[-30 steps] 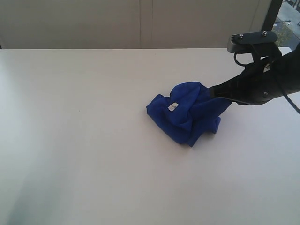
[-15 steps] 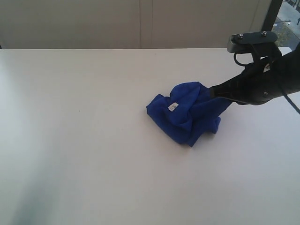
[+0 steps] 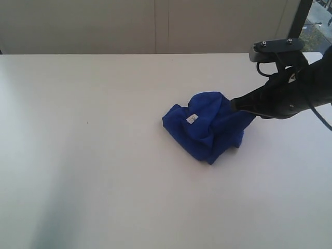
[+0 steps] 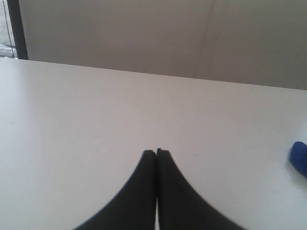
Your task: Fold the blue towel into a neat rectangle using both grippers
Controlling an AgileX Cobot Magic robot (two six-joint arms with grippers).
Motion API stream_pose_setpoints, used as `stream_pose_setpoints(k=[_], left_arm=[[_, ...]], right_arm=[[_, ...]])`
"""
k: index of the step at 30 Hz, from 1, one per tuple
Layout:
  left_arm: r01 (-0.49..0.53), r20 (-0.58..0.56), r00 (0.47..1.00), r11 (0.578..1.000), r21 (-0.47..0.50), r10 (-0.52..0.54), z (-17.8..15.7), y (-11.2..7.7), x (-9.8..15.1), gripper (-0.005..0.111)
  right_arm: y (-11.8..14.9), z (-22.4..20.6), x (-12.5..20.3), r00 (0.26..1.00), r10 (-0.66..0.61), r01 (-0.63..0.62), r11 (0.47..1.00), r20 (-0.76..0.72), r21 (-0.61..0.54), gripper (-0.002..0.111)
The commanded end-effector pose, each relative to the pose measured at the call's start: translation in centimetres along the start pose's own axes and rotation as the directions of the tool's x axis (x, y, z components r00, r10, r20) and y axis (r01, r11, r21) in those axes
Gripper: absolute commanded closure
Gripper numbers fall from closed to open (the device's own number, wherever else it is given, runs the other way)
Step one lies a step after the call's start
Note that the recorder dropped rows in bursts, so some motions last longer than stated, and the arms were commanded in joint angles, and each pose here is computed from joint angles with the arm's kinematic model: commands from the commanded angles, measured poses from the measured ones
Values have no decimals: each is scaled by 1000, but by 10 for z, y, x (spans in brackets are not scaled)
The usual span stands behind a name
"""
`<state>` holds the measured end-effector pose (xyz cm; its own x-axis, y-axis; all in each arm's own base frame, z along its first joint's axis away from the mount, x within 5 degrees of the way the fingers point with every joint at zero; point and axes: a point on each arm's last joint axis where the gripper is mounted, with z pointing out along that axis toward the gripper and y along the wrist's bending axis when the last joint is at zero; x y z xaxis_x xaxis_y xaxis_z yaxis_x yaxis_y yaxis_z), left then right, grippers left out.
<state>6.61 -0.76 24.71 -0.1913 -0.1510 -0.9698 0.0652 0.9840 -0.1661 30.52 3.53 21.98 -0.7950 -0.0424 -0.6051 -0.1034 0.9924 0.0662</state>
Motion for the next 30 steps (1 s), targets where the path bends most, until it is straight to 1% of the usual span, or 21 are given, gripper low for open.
stream_pose_setpoints(k=[1, 3, 4, 5, 6, 8, 9, 11, 13, 16, 20, 24, 28, 30], left_arm=[[74, -132, 989, 997, 10, -72, 14, -8, -34, 107], [117, -221, 969, 993, 18, -110, 27, -13, -43, 107], [122, -268, 957, 992, 25, -111, 35, -14, -44, 107], [128, -314, 943, 991, 43, -108, 44, -17, -46, 107], [159, -351, 928, 985, 66, -126, 51, -21, -47, 107], [206, -437, 892, 965, 163, -117, 70, -33, -46, 107], [199, -459, 885, 953, 227, -76, 77, -39, -45, 107], [238, -496, 868, 905, 352, -35, 97, -55, -42, 107], [283, -517, 856, 864, 416, -31, 115, -69, -37, 107], [345, -558, 828, 832, 435, -51, 145, -89, -27, 107], [334, -588, 809, 806, 488, 22, 177, -124, -16, 107], [300, -606, 791, 813, 499, 80, 208, -160, -1, 107], [305, -624, 772, 793, 527, 118, 239, -197, 14, 107], [314, -637, 762, 790, 526, 121, 252, -210, 23, 107]], right_arm=[[0, 12, 3, 1000, -1, 1, 1000, -26, 0, 108], [-1, 17, 5, 999, 0, 0, 1000, -41, 1, 108], [-1, 19, 5, 999, 0, 0, 1000, -44, 2, 108], [-1, 19, 5, 999, 0, 0, 1000, -43, 2, 108], [-1, 19, 5, 999, 0, 0, 1000, -38, 3, 108], [-1, 19, 4, 1000, 0, 0, 1000, -31, 4, 108], [-1, 19, 4, 1000, 2, -2, 1000, -28, 3, 108], [-1, 19, 4, 1000, 2, -2, 1000, -26, 4, 108], [-1, 19, 4, 1000, 2, -2, 1000, -26, 4, 108], [-1, 19, 4, 999, 32, -32, 999, -30, 4, 108], [-1, 19, 5, 998, 48, -48, 999, -33, 4, 108], [-1, 19, 5, 998, 48, -48, 999, -37, 3, 108], [-1, 19, 5, 998, 52, -52, 999, -37, 4, 108], [-1, 19, 6, 998, 52, -52, 999, -43, 3, 108]])
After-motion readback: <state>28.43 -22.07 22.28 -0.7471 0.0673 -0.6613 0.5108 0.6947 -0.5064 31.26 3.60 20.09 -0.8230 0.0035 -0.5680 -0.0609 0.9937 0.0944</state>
